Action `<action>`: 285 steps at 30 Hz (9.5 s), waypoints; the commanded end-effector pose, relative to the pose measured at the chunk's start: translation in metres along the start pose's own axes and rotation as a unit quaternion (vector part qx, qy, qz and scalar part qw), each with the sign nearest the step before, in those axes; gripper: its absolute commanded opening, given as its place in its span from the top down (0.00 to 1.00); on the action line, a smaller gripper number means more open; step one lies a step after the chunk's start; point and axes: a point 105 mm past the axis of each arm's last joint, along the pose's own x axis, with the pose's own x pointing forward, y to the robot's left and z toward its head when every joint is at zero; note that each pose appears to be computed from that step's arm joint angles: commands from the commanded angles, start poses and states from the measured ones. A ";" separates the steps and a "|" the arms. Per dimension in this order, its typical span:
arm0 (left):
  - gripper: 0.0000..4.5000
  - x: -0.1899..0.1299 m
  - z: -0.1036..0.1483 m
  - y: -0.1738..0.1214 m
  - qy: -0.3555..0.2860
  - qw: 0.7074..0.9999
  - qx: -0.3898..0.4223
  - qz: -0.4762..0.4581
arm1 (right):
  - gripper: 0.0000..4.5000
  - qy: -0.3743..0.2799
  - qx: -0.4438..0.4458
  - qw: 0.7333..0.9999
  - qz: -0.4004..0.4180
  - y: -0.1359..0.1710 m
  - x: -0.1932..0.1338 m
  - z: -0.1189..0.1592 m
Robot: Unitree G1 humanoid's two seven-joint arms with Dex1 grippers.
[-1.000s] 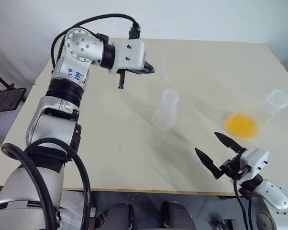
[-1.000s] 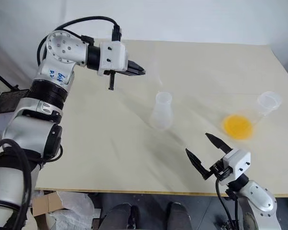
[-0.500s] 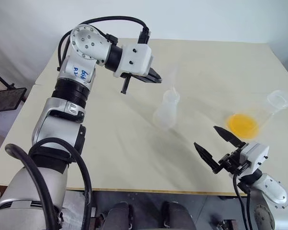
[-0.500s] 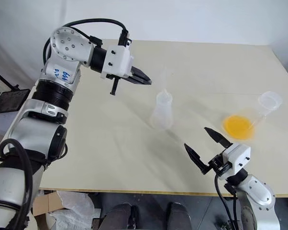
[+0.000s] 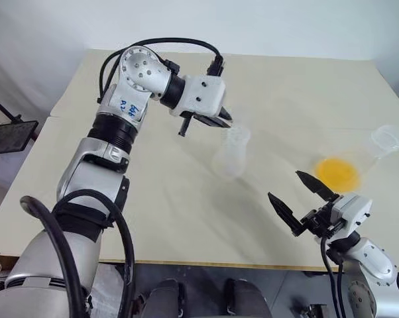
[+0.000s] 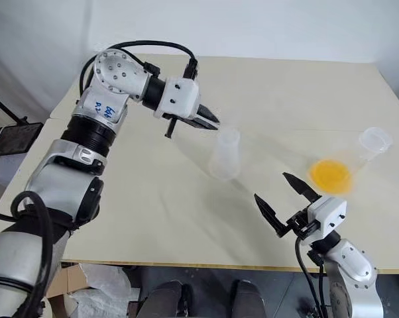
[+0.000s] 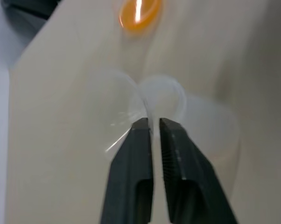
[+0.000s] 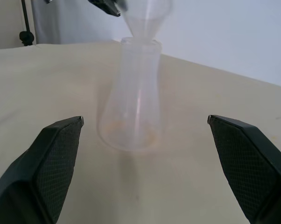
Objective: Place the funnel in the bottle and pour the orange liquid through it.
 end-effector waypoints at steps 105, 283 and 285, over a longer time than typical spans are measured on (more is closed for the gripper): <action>0.00 -0.068 -0.009 -0.173 -0.175 0.865 -0.364 0.297 | 0.01 0.029 0.094 0.969 -0.226 -0.134 0.023 -0.004; 0.00 -0.043 -0.014 -0.136 -0.190 0.851 -0.312 0.376 | 0.41 -0.088 -0.755 0.645 -0.078 -0.040 0.173 0.096; 0.00 -0.043 -0.014 -0.136 -0.190 0.851 -0.312 0.376 | 0.41 -0.089 -0.756 0.644 -0.078 -0.039 0.173 0.096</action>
